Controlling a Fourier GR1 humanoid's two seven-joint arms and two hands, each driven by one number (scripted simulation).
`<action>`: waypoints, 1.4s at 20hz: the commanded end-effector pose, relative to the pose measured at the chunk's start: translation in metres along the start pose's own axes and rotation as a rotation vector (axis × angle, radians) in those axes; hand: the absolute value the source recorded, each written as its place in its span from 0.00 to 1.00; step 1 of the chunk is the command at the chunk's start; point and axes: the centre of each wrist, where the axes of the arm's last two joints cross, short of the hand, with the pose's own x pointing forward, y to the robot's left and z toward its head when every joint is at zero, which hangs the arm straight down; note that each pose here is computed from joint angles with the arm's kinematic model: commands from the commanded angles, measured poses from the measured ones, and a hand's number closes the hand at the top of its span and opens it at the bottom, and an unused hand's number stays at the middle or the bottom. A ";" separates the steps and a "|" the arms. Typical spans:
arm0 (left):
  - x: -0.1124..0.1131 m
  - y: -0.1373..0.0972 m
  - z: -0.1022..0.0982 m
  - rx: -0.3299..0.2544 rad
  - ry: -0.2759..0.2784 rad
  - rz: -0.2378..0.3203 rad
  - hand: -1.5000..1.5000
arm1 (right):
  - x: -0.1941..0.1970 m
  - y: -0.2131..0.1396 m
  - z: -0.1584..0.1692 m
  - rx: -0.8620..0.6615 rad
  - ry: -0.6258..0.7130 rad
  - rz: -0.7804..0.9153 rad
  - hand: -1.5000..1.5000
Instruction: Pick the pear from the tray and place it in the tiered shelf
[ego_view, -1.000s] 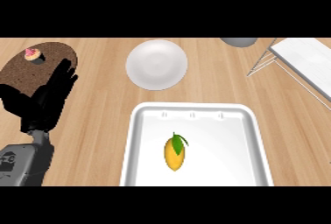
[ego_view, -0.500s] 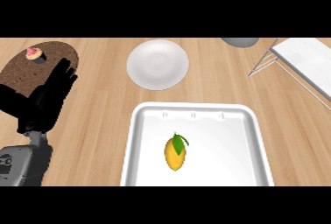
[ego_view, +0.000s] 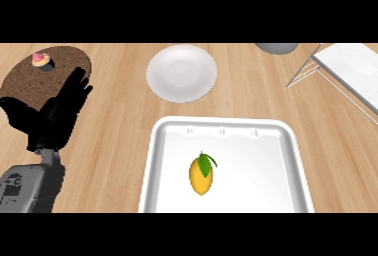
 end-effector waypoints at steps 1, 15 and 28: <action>0.008 0.002 0.011 0.002 0.025 0.005 0.50 | -0.029 -0.006 0.005 -0.087 -0.038 -0.057 0.00; 0.001 0.003 0.003 0.022 0.003 -0.008 0.50 | -0.018 -0.134 -0.008 0.123 0.070 -0.232 0.00; 0.006 0.005 0.000 0.025 0.007 0.004 0.50 | -0.055 -0.195 0.046 0.219 -0.103 -0.295 0.00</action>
